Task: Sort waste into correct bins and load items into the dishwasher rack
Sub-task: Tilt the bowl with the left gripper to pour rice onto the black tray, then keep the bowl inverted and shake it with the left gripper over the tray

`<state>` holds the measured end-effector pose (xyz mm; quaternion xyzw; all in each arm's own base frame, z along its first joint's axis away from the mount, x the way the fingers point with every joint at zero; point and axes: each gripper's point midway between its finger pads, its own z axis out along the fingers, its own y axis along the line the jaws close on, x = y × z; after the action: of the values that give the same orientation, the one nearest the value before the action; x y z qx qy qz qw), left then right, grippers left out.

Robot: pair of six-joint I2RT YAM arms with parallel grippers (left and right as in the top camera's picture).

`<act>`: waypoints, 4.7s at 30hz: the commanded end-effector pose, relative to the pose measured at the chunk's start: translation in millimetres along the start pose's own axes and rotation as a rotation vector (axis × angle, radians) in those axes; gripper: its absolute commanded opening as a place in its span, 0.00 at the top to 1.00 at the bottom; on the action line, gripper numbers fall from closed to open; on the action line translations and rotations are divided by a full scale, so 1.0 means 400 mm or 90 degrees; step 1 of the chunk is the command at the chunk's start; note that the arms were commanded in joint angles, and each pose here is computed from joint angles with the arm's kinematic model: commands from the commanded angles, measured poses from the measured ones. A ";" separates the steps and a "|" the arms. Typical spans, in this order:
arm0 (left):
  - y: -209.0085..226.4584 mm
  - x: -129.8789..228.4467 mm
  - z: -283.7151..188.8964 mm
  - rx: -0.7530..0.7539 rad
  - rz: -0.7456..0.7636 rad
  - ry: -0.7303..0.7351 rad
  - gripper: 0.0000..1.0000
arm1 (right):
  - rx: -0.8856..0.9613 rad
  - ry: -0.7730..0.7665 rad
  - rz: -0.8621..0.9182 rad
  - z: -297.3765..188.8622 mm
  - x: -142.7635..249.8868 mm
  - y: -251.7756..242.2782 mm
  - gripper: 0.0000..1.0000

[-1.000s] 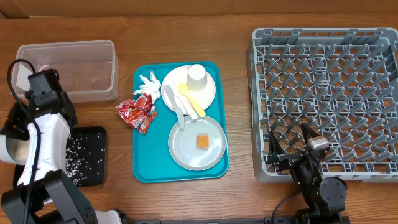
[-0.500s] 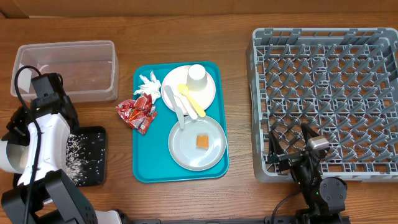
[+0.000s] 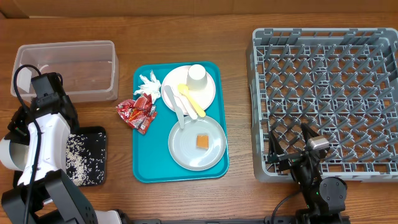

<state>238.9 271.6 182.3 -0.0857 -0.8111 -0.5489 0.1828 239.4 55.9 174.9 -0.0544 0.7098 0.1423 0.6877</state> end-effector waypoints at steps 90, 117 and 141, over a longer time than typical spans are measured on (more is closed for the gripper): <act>-0.025 -0.047 -0.042 0.005 0.155 -0.053 0.96 | 0.005 -0.003 -0.003 0.000 0.004 -0.003 0.00; -0.046 -0.067 -0.052 0.025 0.160 -0.085 0.96 | 0.005 -0.003 -0.003 0.000 0.004 -0.003 0.00; 0.173 -0.053 -0.075 -0.148 -0.063 -0.001 0.96 | 0.005 -0.003 -0.003 0.000 0.004 -0.003 0.00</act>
<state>296.2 270.9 219.9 -0.0827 -0.7736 -0.6207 0.0966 239.3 56.0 174.7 -0.0546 0.7101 0.1421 0.6875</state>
